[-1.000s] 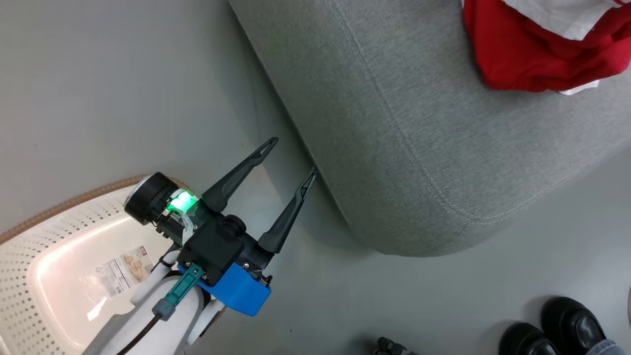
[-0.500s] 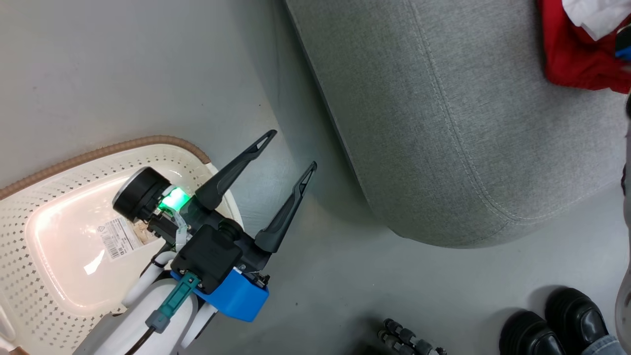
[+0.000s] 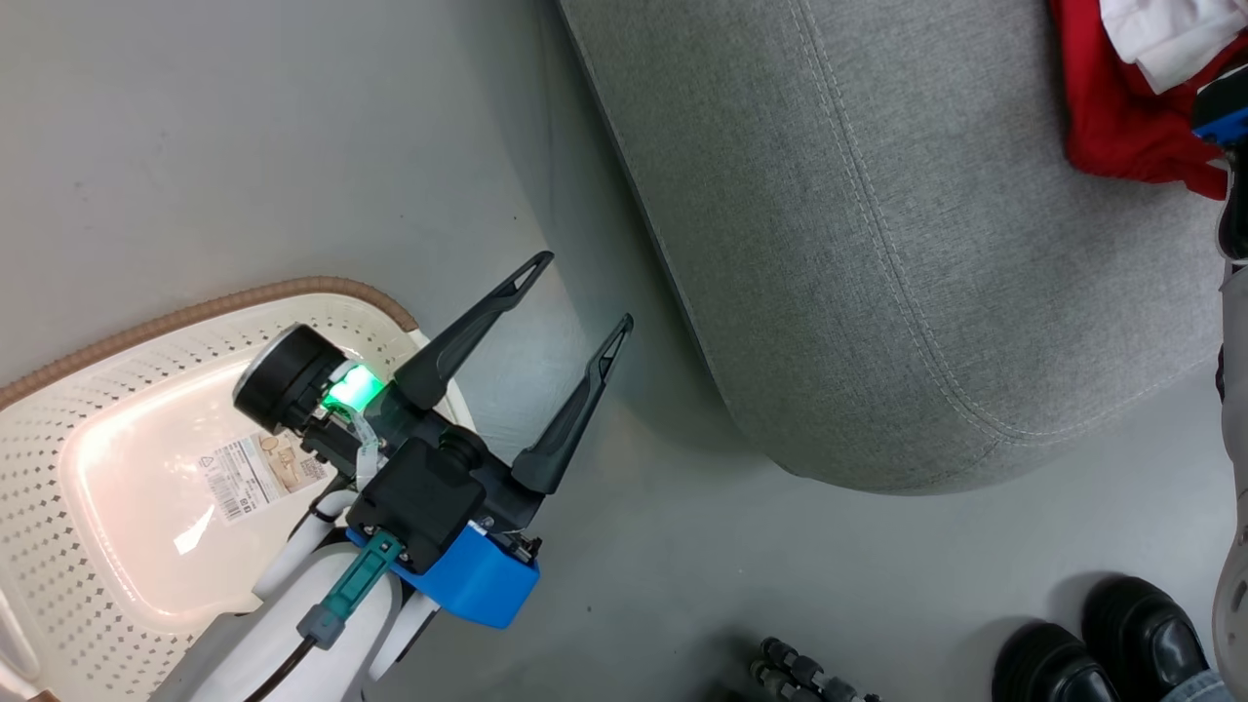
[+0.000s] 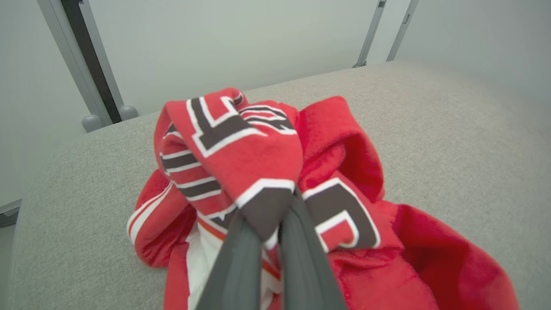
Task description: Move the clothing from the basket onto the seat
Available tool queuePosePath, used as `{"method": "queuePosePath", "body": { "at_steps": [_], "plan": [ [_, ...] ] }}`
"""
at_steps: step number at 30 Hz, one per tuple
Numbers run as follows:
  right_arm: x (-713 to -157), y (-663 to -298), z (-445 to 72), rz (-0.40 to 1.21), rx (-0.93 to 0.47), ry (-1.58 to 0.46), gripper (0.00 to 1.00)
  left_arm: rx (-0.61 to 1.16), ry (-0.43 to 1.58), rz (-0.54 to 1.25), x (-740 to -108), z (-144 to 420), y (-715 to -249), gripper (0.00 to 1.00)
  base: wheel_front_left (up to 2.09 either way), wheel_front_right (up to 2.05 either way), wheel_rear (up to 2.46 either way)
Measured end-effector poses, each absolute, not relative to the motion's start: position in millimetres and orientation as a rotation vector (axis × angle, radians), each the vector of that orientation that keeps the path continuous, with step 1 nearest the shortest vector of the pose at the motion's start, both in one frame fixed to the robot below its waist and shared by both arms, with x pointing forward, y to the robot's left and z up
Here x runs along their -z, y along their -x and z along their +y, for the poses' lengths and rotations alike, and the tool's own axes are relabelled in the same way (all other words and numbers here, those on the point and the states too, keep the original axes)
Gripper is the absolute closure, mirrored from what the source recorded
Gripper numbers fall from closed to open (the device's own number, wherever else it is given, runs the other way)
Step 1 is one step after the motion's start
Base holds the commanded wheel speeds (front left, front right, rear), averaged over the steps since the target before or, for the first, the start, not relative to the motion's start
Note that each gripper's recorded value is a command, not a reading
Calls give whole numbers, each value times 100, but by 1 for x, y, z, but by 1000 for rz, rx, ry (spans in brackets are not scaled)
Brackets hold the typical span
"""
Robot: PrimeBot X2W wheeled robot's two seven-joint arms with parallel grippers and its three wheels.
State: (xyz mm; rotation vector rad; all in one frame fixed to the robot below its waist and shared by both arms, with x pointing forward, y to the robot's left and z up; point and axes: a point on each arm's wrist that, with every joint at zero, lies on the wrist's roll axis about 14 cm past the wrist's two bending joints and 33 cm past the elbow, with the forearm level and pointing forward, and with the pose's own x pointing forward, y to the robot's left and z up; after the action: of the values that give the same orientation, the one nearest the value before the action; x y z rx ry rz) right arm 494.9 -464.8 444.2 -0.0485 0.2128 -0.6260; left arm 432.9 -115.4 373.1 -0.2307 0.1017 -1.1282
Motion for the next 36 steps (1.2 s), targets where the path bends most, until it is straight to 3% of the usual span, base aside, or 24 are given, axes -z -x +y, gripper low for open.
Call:
{"method": "queuePosePath", "body": {
  "at_steps": [1,2,3,4,23,36],
  "plan": [
    [-446,-494,-464,211,625,51,44,1128,237,100,-375,-116,-432,0,0,0,0],
    [-447,-493,-464,210,623,53,15,1127,242,99,-376,-117,-432,0,0,0,0],
    [-447,-492,-464,210,623,54,4,1124,241,96,-378,-117,-432,0,0,0,0],
    [-448,-490,-464,213,621,57,0,1119,242,95,-379,-116,-433,0,0,0,0],
    [-462,-447,-445,243,545,100,0,1001,229,80,-423,-105,-425,0,0,0,0],
    [-496,-422,-413,106,447,86,0,832,199,91,-450,-64,-408,0,0,0,0]
  ]
}}
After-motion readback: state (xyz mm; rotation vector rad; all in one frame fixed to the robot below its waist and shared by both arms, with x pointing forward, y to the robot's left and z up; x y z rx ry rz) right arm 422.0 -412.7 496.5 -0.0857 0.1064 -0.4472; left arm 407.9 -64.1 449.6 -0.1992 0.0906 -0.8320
